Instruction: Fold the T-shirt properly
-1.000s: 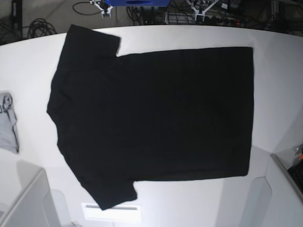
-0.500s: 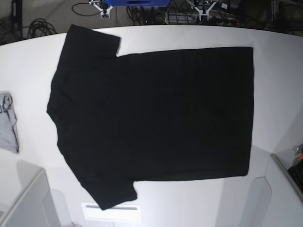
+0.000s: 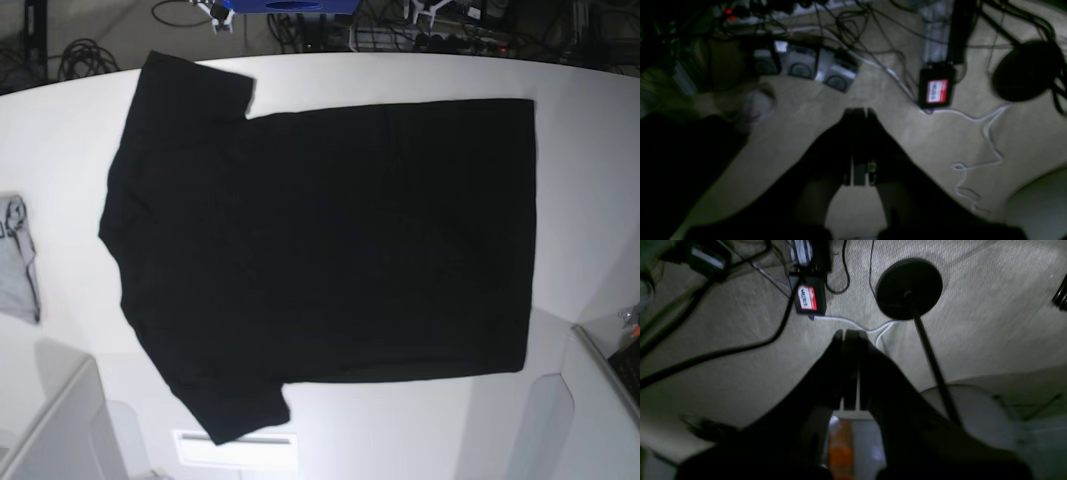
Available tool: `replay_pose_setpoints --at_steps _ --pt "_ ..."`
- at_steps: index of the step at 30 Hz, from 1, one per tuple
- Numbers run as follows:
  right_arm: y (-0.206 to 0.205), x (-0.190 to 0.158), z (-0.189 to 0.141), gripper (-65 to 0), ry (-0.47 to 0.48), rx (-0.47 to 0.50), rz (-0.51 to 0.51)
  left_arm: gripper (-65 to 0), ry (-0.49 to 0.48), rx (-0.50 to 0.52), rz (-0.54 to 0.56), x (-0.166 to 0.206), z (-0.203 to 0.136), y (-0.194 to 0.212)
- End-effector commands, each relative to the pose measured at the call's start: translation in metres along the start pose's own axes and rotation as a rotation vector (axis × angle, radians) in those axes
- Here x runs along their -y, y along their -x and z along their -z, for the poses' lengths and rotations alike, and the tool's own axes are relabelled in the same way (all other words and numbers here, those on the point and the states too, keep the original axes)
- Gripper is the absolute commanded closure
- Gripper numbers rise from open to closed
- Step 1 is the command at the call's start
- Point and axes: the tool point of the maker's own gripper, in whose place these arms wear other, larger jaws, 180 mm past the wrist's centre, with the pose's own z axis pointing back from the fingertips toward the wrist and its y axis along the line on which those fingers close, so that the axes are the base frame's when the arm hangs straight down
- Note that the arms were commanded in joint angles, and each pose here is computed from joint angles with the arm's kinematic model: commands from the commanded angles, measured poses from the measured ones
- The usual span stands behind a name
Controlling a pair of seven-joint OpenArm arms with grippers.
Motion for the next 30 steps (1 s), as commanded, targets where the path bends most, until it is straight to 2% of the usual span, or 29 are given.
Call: replay_pose_setpoints --at_steps 1,5,11,14,19,22,24,26,30 --pt "0.02 0.007 -0.002 0.0 0.013 -0.017 0.034 0.0 -0.019 0.018 0.016 -0.01 -0.006 0.006" --pt "0.029 0.03 -0.017 0.0 0.061 0.023 0.144 0.0 -0.019 0.092 0.041 -0.016 -0.027 0.005" --pt "0.024 0.062 -0.052 0.0 0.13 0.097 0.215 0.0 -0.018 0.121 0.061 -0.02 -0.045 0.017" --pt "0.02 0.081 -0.072 0.0 0.179 0.164 0.283 0.0 -0.054 0.152 -0.023 -0.039 -0.059 0.017" --pt "0.011 0.106 -0.103 0.0 0.244 0.244 0.322 0.0 -0.084 0.263 -0.116 -0.069 -0.093 -0.004" --pt "0.002 0.118 -0.121 0.0 0.269 0.266 0.337 0.0 -0.072 0.333 -0.095 -0.074 -0.115 -0.022" --pt "-0.003 0.127 -0.137 0.0 0.283 0.3 0.388 0.0 -0.056 0.378 -0.076 -0.07 -0.13 -0.034" --pt "-0.014 0.136 -0.157 0.0 0.284 0.359 0.433 0.0 -0.041 0.416 -0.075 -0.064 -0.143 -0.044" --pt "-0.04 0.145 -0.197 0.0 0.258 0.478 0.492 0.0 -0.067 0.489 -0.083 -0.076 -0.168 -0.065"
